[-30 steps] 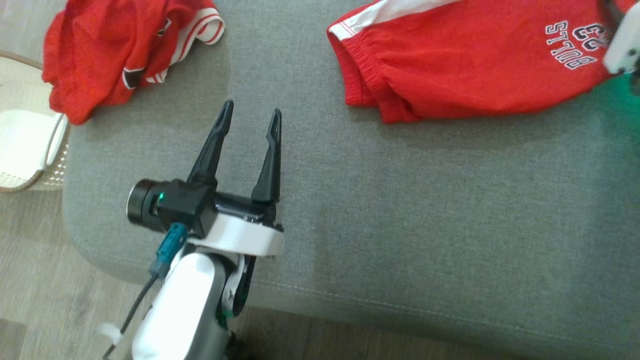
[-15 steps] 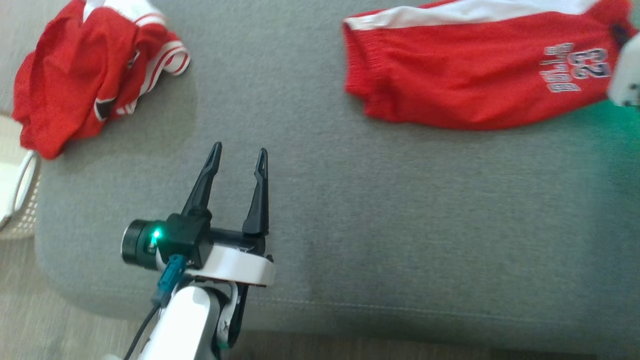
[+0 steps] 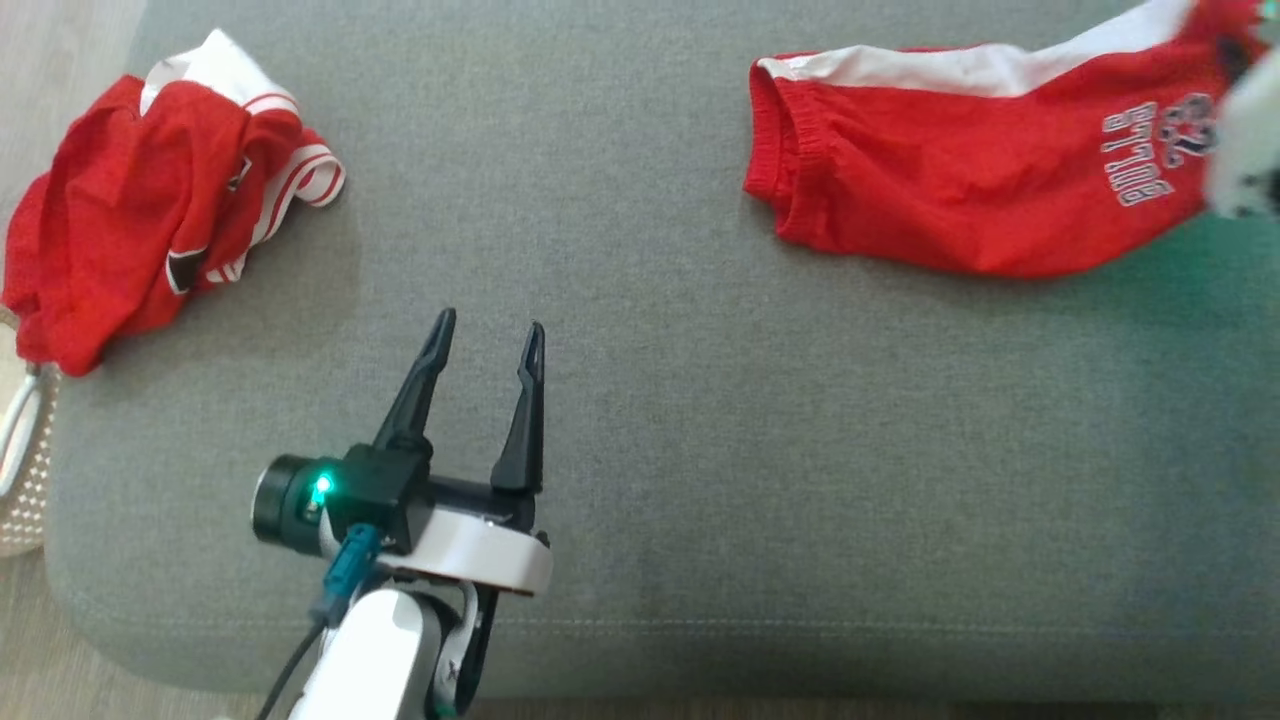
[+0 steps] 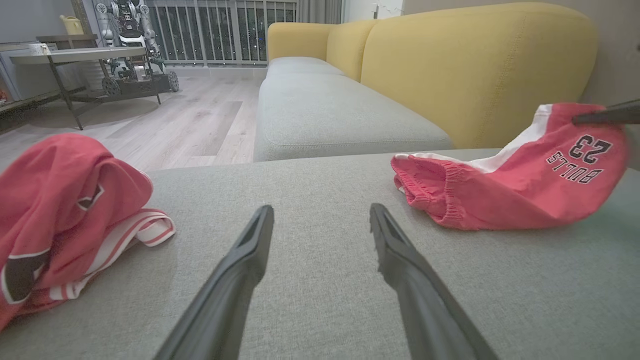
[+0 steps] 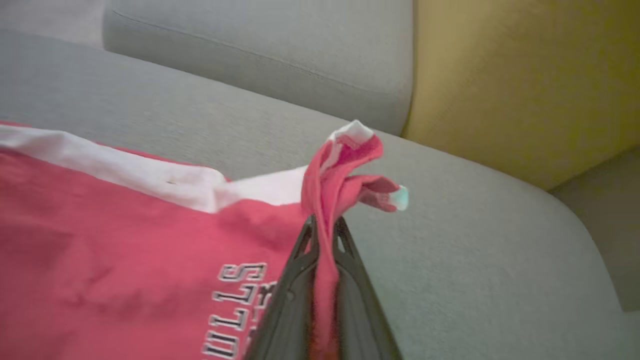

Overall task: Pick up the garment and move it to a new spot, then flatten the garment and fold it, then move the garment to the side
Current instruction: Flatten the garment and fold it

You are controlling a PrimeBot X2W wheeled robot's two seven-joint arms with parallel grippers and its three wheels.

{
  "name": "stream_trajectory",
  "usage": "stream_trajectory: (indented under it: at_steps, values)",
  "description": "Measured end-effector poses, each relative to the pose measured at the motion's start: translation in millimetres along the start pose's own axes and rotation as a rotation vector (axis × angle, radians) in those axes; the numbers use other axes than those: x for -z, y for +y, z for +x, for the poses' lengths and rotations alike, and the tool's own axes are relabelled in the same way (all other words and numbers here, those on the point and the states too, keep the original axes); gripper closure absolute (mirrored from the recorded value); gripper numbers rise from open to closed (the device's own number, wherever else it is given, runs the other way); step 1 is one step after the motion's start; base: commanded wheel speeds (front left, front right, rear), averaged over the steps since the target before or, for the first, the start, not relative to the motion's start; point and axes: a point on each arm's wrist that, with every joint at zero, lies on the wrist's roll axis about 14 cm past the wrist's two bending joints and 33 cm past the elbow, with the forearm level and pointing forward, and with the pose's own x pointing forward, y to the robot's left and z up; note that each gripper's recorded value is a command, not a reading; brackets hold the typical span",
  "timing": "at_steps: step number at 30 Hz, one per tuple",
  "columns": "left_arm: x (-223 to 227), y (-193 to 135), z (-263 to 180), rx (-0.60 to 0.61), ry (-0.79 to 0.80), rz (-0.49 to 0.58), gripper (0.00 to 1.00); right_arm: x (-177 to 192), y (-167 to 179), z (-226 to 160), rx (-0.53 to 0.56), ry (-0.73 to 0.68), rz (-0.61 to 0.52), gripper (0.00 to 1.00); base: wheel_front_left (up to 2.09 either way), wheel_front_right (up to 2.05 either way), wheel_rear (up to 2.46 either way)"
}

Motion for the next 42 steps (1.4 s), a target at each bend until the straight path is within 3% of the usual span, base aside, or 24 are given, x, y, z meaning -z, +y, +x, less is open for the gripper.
stream_trajectory:
  at_steps: [11, 16, 22, 23, 24, 28, 32, 35, 39, 42]
  values:
    - [-6, -12, -16, 0.029, -0.006, -0.003, 0.0, -80, 108, -19, -0.249, -0.166, 0.004, 1.0, 0.0, 0.0, 0.0]
    - [-12, -5, -21, 0.006, -0.02, 0.004, 0.0, -83, 151, -22, -0.339, -0.149, -0.009, 1.0, 0.0, 0.0, 0.0]
    - [-12, -1, -28, -0.011, -0.016, -0.005, 0.0, -62, 192, -17, -0.406, -0.072, 0.028, 1.0, 0.0, 0.0, 0.0]
    - [-12, 0, -28, -0.015, -0.015, -0.007, 0.0, -58, 198, -16, -0.415, -0.058, 0.032, 0.58, 0.0, 0.0, 0.0]
    - [-12, 1, -29, -0.02, -0.013, -0.008, 0.0, -55, 204, -16, -0.424, -0.05, 0.036, 0.0, 0.0, 0.0, 0.0]
    - [-12, 5, -30, -0.038, -0.013, -0.004, 0.0, -62, 214, -17, -0.443, -0.089, 0.073, 0.0, 0.0, 0.0, 0.0]
    - [-16, 5, -31, -0.044, -0.026, -0.002, 0.0, -88, 203, -25, -0.439, -0.187, 0.15, 0.0, 0.0, 0.0, 0.0]
    - [-18, 4, -32, -0.05, -0.031, -0.01, 0.0, -100, 165, -29, -0.37, -0.257, 0.148, 0.0, 0.0, 0.0, 0.0]
    - [-18, -4, -33, -0.032, -0.033, -0.02, 0.0, -85, 79, -33, -0.184, -0.276, 0.113, 0.0, 0.0, 0.0, 0.0]
    - [-21, -5, -33, -0.028, -0.042, -0.022, 0.0, -64, 68, -32, -0.157, -0.269, 0.094, 0.0, 0.0, 0.0, 0.0]
